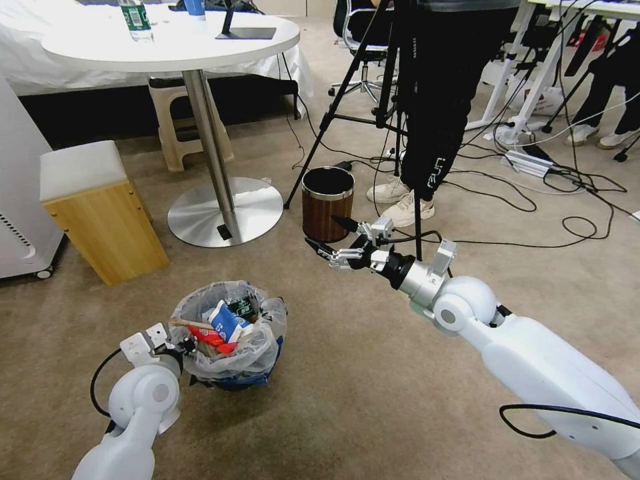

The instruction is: Pick up the trash bin and place the garbage on the floor into it.

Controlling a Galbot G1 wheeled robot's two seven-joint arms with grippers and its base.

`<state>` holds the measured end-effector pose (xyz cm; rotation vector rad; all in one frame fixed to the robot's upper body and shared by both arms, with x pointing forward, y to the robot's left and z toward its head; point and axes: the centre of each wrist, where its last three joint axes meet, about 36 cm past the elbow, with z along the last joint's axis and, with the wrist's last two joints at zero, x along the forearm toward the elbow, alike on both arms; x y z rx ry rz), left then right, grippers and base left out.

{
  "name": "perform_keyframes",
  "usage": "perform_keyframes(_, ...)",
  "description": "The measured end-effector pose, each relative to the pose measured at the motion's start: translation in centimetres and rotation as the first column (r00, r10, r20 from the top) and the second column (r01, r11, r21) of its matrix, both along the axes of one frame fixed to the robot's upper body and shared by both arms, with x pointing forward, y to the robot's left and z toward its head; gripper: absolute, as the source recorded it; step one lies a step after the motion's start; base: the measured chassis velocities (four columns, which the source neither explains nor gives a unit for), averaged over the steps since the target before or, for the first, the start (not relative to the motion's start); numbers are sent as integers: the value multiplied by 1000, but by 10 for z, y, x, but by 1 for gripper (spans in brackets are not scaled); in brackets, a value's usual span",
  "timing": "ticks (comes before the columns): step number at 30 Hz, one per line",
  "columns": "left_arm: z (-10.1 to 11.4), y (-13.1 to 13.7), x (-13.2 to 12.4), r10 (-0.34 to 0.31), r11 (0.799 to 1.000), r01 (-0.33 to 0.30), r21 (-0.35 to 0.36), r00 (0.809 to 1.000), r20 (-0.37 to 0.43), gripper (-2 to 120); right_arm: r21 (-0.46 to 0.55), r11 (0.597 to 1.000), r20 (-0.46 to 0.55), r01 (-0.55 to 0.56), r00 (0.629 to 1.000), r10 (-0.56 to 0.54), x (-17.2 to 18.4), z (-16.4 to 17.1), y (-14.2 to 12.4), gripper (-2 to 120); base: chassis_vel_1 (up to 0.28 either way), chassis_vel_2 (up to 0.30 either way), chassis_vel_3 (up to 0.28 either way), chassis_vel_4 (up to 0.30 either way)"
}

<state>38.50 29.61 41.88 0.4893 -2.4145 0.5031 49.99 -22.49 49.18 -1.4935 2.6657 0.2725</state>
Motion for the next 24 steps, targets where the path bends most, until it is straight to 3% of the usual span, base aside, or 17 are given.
perform_keyframes(5, 3, -3, 3, 2, 1000, -2, 0, 1000, 28, 89, 3, 1000, 5, -1, 1000, 1, -2, -2, 1, 100, 0, 0, 0, 0)
perform_keyframes(15, 5, 1, 20, 20, 1000, -22, 17, 993, 120, 93, 8, 1000, 16, 6, 1000, -7, -1, -1, 2, 100, 0, 0, 0, 0)
perform_keyframes(20, 7, 4, 28, 8, 999, -17, 43, 980, 199, 97, 18, 997, 9, 80, 997, -80, 0, 1, 1, 100, 0, 0, 0, 0)
perform_keyframes(24, 18, 7, 25, -32, 996, 6, 92, 960, 279, 99, 42, 975, -2, 218, 976, -218, 4, 9, 0, 100, 0, 0, 0, 0)
